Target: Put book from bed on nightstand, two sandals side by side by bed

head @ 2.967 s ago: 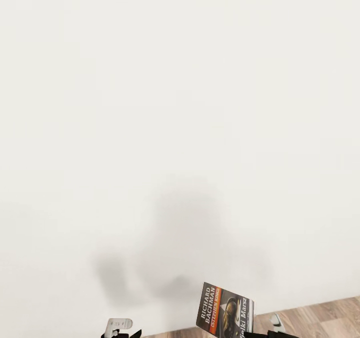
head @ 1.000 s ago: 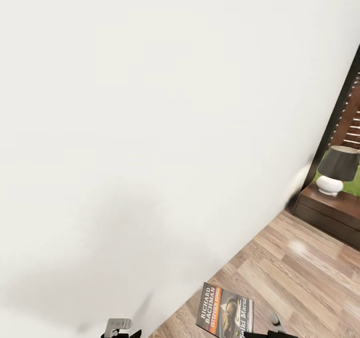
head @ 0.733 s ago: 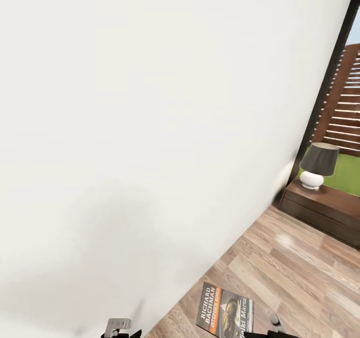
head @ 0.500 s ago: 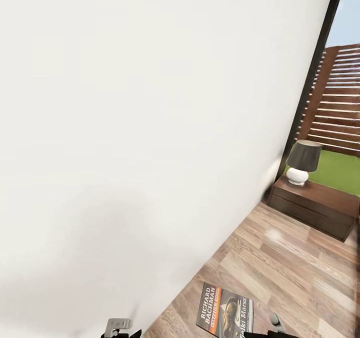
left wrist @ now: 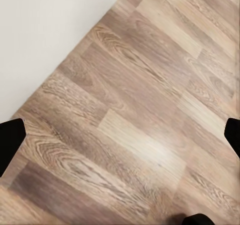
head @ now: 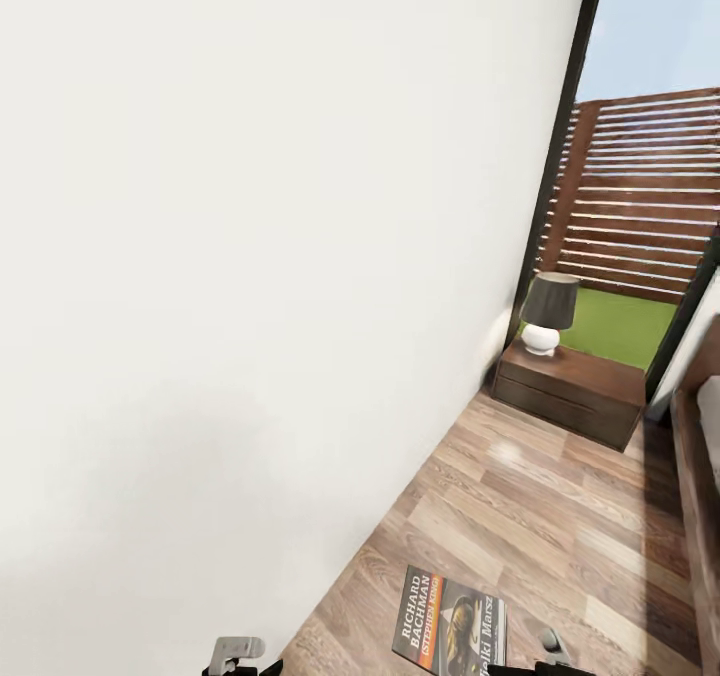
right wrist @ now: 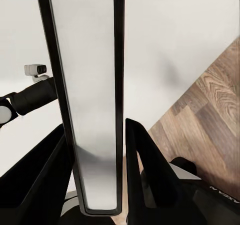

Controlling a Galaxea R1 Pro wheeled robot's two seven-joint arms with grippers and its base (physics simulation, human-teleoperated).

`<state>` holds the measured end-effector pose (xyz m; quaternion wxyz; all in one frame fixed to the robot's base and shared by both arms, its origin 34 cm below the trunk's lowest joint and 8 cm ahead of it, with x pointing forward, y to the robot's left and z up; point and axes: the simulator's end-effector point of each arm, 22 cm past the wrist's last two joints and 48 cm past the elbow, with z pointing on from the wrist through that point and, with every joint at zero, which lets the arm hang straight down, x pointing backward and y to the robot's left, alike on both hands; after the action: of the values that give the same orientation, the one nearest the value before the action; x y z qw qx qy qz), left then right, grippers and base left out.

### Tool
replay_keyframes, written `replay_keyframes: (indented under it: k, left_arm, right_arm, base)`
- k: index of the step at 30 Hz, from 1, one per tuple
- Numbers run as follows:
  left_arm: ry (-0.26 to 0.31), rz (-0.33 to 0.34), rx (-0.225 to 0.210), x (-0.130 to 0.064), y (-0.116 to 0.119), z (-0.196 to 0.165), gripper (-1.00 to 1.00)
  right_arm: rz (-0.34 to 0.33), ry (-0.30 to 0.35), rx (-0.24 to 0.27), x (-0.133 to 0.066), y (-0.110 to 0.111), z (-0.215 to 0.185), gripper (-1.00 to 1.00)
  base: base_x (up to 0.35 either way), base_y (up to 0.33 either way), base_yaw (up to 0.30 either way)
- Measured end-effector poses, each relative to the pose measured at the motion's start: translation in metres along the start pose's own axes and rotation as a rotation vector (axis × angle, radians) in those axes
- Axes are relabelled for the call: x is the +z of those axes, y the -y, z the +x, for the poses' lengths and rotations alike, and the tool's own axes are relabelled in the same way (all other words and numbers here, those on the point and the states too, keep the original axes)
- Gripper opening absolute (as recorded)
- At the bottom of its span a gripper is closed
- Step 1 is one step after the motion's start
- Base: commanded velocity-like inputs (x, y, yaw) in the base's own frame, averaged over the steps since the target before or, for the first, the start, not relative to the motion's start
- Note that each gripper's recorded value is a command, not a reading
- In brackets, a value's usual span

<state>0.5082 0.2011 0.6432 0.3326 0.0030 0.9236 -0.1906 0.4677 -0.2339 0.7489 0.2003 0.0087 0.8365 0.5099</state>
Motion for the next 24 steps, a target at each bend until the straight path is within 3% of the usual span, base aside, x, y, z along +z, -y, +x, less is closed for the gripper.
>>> replay_keyframes:
  k: [24]
  left_arm:
    - [0.000, 0.000, 0.000, -0.0002, -0.0005, -0.0001, 1.00]
  right_arm:
    - [0.000, -0.001, 0.000, 0.0000, 0.0000, 0.0002, -1.00]
  base:
    - [0.000, 0.000, -0.280]
